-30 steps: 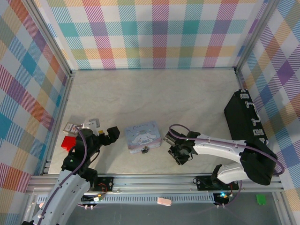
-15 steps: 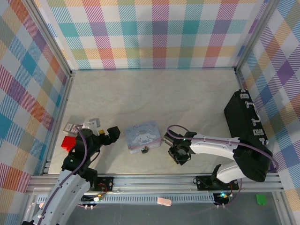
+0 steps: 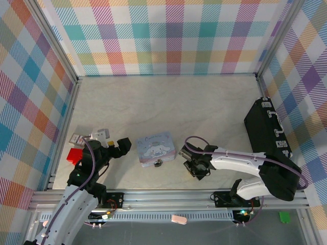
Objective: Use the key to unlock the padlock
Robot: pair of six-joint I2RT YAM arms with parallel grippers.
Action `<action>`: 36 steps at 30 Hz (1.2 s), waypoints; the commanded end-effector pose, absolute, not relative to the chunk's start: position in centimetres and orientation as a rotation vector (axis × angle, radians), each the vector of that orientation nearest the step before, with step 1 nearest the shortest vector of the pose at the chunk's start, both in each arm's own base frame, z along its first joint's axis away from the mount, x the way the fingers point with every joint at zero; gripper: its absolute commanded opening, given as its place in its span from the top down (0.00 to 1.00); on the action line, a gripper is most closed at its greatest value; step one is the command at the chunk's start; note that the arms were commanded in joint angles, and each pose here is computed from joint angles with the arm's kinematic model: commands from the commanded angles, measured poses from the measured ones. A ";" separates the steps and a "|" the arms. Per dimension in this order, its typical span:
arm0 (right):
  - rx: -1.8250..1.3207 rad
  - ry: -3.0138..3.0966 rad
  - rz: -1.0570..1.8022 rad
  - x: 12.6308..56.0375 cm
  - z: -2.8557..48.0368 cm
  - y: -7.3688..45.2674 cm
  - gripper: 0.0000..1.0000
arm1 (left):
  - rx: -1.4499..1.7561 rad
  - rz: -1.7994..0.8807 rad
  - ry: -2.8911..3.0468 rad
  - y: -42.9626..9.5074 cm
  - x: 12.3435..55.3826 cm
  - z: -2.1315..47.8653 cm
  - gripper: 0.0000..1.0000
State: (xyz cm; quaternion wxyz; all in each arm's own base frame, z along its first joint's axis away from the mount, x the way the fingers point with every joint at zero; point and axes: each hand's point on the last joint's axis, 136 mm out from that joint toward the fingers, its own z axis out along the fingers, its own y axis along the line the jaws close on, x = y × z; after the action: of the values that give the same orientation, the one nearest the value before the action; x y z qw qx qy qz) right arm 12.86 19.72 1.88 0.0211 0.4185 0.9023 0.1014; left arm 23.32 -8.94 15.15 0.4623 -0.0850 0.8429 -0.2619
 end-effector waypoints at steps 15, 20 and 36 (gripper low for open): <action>0.825 2.432 0.840 19.7 9.9 22.9 1.00 | -0.193 -0.869 2.087 -12.6 25.0 17.5 0.00; 0.636 2.309 0.989 21.6 15.1 25.5 1.00 | -0.099 -0.964 2.070 -15.9 25.2 20.7 0.00; 0.280 2.042 1.324 22.9 24.0 31.3 1.00 | 0.108 -1.141 1.914 -22.9 24.7 27.1 0.14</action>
State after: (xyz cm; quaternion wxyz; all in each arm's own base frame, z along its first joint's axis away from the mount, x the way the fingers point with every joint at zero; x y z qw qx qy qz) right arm 22.88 29.45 20.89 0.3261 0.1397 0.8138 0.4603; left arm 24.66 -21.92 24.08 0.4157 0.0315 0.8012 -0.4293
